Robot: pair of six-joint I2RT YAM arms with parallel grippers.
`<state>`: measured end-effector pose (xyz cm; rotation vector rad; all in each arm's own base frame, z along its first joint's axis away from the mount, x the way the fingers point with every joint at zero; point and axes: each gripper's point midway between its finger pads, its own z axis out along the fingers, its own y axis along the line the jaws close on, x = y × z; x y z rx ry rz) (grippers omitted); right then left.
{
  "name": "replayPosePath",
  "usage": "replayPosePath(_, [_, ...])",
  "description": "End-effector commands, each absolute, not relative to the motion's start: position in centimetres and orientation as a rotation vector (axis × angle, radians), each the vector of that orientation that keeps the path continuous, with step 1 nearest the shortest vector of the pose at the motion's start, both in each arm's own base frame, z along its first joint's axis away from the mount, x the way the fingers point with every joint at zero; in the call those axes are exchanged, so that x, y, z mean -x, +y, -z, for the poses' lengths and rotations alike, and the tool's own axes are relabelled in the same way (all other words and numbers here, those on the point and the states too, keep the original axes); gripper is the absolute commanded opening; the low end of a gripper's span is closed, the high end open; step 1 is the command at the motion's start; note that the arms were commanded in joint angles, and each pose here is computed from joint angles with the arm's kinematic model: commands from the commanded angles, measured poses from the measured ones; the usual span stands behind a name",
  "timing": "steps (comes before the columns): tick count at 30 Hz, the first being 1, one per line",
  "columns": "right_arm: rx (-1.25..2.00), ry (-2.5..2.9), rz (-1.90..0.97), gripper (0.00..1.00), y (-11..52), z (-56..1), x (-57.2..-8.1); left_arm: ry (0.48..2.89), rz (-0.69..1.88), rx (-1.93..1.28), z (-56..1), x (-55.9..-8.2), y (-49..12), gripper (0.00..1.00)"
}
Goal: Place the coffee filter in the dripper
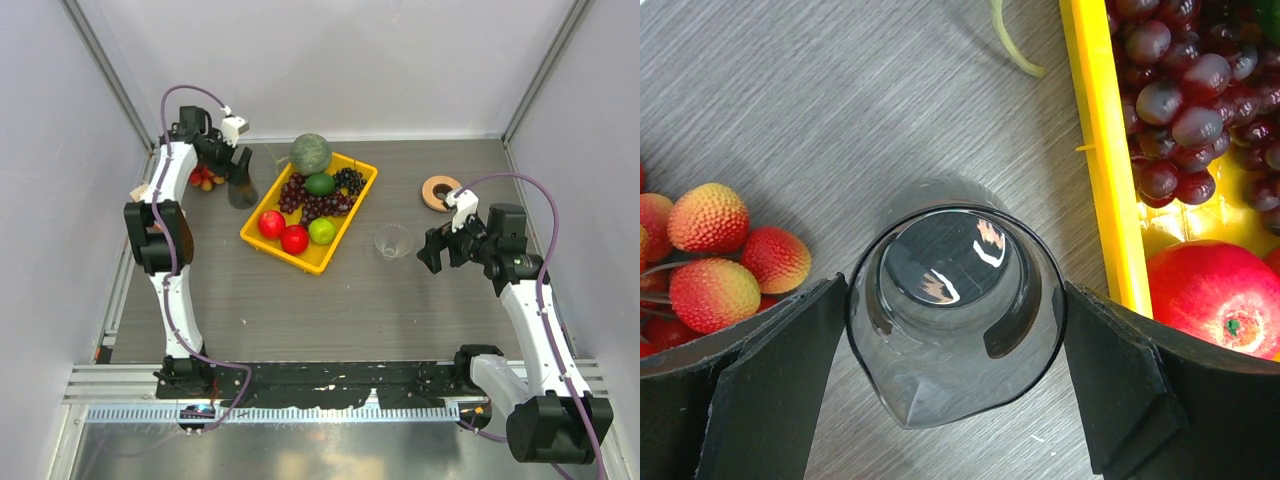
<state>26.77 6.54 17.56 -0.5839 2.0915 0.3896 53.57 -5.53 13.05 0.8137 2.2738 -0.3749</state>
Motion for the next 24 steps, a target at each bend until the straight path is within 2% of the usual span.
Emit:
replayPosePath(1, [0.603, 2.035, -0.384, 0.95, 6.7, -19.5, -27.4, 2.249, 0.407, -0.846, -13.8, -53.4, -6.4, 0.95])
replayPosePath(5, [0.602, 2.033, -0.383, 0.95, 6.7, -19.7, -27.3, 2.244, 0.393, -0.846, -14.2, -53.4, -6.2, 0.88])
replayPosePath(12, [0.603, 2.028, -0.377, 0.95, 6.7, -19.8, -27.3, 2.216, 0.378, -0.843, -16.3, -53.0, -6.3, 0.65])
replayPosePath(17, [0.606, 2.023, -0.378, 0.95, 6.7, -19.9, -27.2, 2.177, 0.355, -0.849, -19.7, -52.0, -6.3, 0.63])
replayPosePath(24, [0.613, 2.007, -0.385, 0.95, 6.9, -20.3, -27.0, 2.044, 0.337, -0.869, -28.5, -47.9, -6.9, 0.63])
